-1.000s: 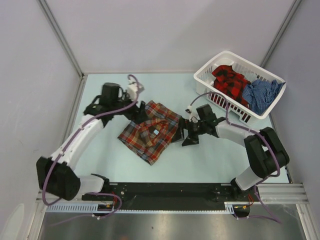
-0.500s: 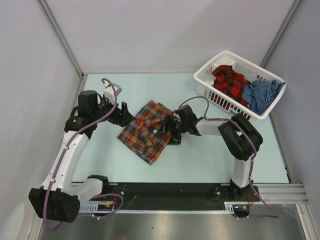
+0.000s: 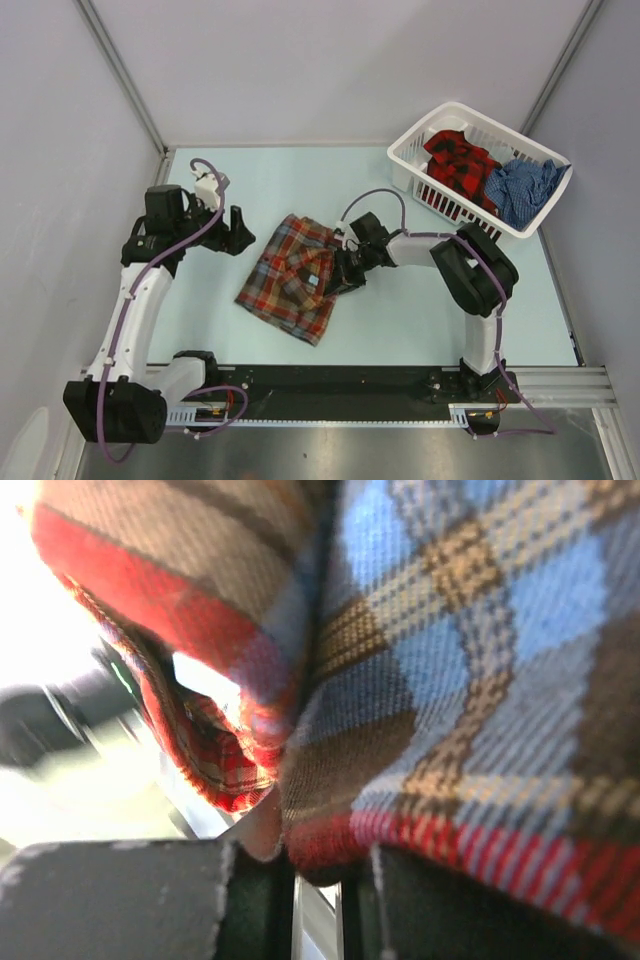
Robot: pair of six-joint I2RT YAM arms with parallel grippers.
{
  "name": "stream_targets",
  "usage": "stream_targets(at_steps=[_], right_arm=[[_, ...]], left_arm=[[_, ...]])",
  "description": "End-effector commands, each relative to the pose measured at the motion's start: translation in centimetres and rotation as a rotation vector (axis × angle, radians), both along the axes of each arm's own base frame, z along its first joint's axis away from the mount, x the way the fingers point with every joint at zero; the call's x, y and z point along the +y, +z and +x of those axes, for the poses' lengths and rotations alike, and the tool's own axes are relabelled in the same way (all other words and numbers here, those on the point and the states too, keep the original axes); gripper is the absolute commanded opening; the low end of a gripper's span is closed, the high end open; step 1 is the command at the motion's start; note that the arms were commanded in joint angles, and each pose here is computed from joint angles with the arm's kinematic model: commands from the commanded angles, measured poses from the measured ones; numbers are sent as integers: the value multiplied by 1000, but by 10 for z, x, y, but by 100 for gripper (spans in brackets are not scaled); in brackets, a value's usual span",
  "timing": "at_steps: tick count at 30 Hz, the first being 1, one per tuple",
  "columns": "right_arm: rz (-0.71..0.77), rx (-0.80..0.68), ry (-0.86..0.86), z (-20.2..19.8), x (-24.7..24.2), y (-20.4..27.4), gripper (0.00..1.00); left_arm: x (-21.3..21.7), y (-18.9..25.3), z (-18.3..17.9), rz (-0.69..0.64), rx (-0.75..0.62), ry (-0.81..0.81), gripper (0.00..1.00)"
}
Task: Fold and stack the long sleeve shirts
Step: Fold the shirt
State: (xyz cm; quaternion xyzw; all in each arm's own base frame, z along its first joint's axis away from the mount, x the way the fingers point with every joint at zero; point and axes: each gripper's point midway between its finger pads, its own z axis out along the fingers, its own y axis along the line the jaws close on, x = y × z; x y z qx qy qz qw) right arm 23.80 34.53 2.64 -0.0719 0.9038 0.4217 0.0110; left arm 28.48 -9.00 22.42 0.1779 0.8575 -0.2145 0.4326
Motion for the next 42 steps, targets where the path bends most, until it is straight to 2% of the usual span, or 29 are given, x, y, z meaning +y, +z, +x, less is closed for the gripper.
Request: stream_targets(at_steps=[1,2,4,5,7,8,10,11,14,15,19,21,25,28,31,34,35,38,39,40,42], right_arm=[[50,-99,484,-53,-39,23,0],[21,-110,655,-70,-64,14,0],[11,-166,790,-64,-80,9,0],[-25,-205,924,-54,-92,5,0],[-63,-166,1035,-48,-108,5,0],[-75,-285,1144,-15,-102,-1,0],[-91,-322,1259,3,-106,2,0],[-130,-398,1364,28,-104,-6,0],[-176,-483,1554,51,-102,-9,0],[-163,-567,1637,65,-94,-11,0],[-222,-715,1926,91,-86,-21,0],[-207,-774,2085,90,-76,-25,0],[-271,-875,2351,95,-59,-32,0],[-291,-956,2485,97,-46,-32,0],[-406,-1098,2466,121,-24,-23,4],[-463,-1203,2332,139,-4,-1,22],[-507,-1260,2218,146,6,22,31],[-515,-1307,1999,141,14,63,50],[-508,-1293,1969,137,10,69,52],[-517,-1279,1930,136,4,74,71],[-544,-1243,1866,129,-13,85,73]], left_arm=[[1,-3,-2,24,-12,-49,84],[10,-5,0,23,-11,-21,85],[12,-12,2,18,13,-12,86],[12,-14,2,0,24,-16,86],[12,-18,3,-19,44,-20,87],[13,-23,5,-34,66,-22,86],[14,-27,7,-44,81,-25,86],[17,-30,8,-55,93,-20,87],[27,-40,13,-71,121,10,86],[28,-42,13,-85,133,14,87],[45,-58,19,-155,203,84,86],[48,-69,21,-186,244,93,84],[53,-86,27,-209,304,118,82],[55,-102,27,-213,359,129,79],[55,-113,25,-207,389,128,77],[56,-116,25,-192,380,113,78],[55,-113,26,-183,359,86,78],[53,-102,27,-173,301,31,78],[50,-99,27,-168,290,11,79],[48,-96,27,-161,284,-1,80],[37,-97,24,-134,282,-43,81]])
